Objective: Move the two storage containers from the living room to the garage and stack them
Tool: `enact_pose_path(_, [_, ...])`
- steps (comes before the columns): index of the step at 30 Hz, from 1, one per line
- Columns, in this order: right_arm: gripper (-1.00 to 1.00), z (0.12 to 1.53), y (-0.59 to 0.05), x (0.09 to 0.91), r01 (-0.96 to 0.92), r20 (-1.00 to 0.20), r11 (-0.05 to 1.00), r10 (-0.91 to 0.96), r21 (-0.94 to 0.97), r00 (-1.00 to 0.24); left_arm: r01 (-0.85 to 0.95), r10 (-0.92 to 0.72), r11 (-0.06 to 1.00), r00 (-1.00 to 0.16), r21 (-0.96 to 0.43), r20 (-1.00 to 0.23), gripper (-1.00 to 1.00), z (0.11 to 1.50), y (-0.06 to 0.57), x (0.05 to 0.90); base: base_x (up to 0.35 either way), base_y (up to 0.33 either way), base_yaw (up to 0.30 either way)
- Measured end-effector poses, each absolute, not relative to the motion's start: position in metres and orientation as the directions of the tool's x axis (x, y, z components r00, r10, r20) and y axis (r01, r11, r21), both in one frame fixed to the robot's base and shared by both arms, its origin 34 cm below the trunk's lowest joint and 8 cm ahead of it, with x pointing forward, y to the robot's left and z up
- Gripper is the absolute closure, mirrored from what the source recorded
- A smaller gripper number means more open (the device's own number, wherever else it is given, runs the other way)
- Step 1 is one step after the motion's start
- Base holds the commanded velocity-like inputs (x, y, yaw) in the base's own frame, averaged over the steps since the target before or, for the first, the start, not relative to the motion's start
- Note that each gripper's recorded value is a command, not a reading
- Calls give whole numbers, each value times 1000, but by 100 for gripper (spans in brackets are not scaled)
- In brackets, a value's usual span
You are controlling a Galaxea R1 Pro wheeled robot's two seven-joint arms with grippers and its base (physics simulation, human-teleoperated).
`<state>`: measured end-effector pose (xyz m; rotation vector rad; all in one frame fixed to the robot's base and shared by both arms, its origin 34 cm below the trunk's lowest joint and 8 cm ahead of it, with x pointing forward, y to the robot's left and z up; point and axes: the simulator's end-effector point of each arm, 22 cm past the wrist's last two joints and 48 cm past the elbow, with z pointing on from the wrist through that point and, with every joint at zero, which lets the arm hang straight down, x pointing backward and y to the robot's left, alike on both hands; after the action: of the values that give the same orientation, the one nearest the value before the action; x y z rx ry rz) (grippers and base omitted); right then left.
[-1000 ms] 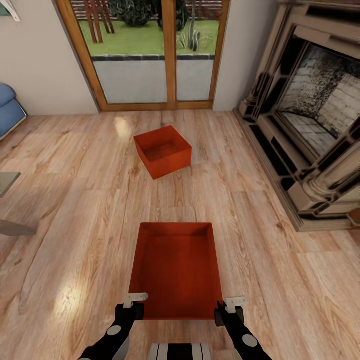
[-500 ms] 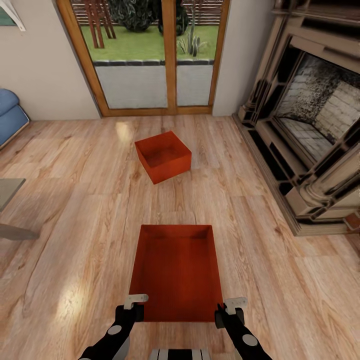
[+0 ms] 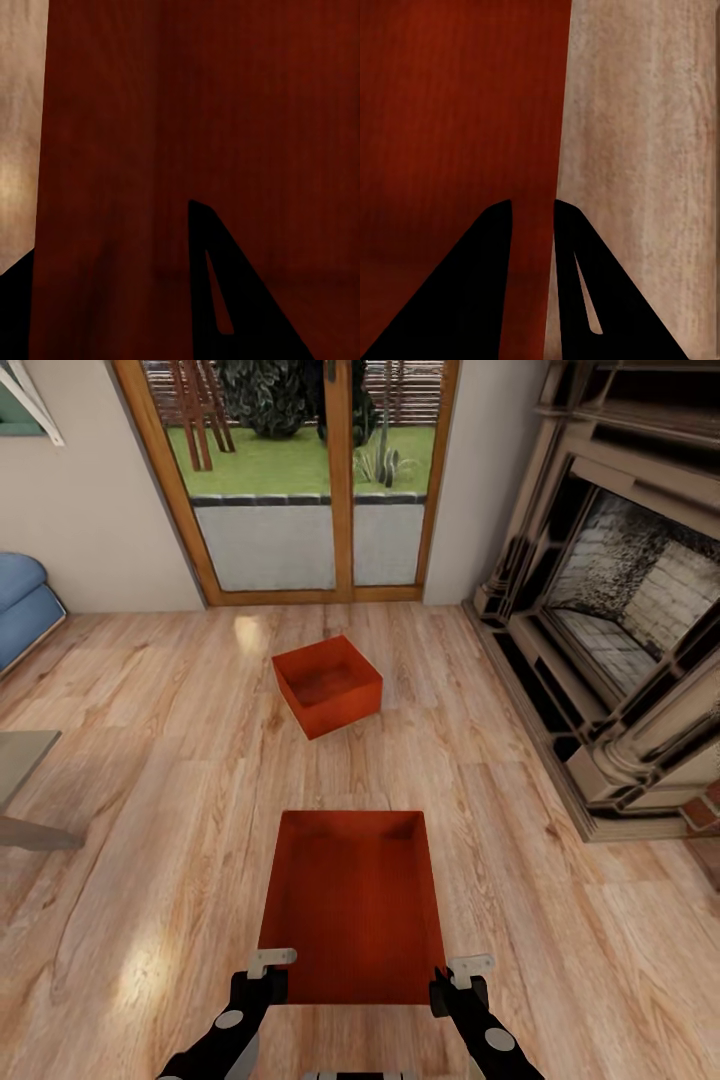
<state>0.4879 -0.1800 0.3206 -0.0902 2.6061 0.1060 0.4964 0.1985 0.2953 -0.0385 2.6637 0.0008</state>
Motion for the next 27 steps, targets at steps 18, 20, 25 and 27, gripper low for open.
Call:
enact_pose_path(18, [100, 367, -180, 503, -86, -533, 995, -43, 56, -845, -27, -27, 1000, -874, -7, -484, 100, 342, 198, 513, 0, 0, 0])
enact_pose_path(20, [100, 372, -180, 505, -86, -535, 995, -43, 56, -844, -27, -27, 1000, -873, -7, -487, 100, 347, 198, 514, 0, 0, 0])
enact_pose_path(25, [100, 384, -180, 509, -86, -542, 995, -43, 55, -839, -27, -27, 1000, -869, -7, -494, 100, 359, 198, 519, 0, 0, 0])
enact_pose_path(27, [100, 389, -180, 511, -86, -545, 995, -43, 54, -837, -27, -27, 1000, -867, -7, -497, 100, 364, 198, 520, 0, 0, 0])
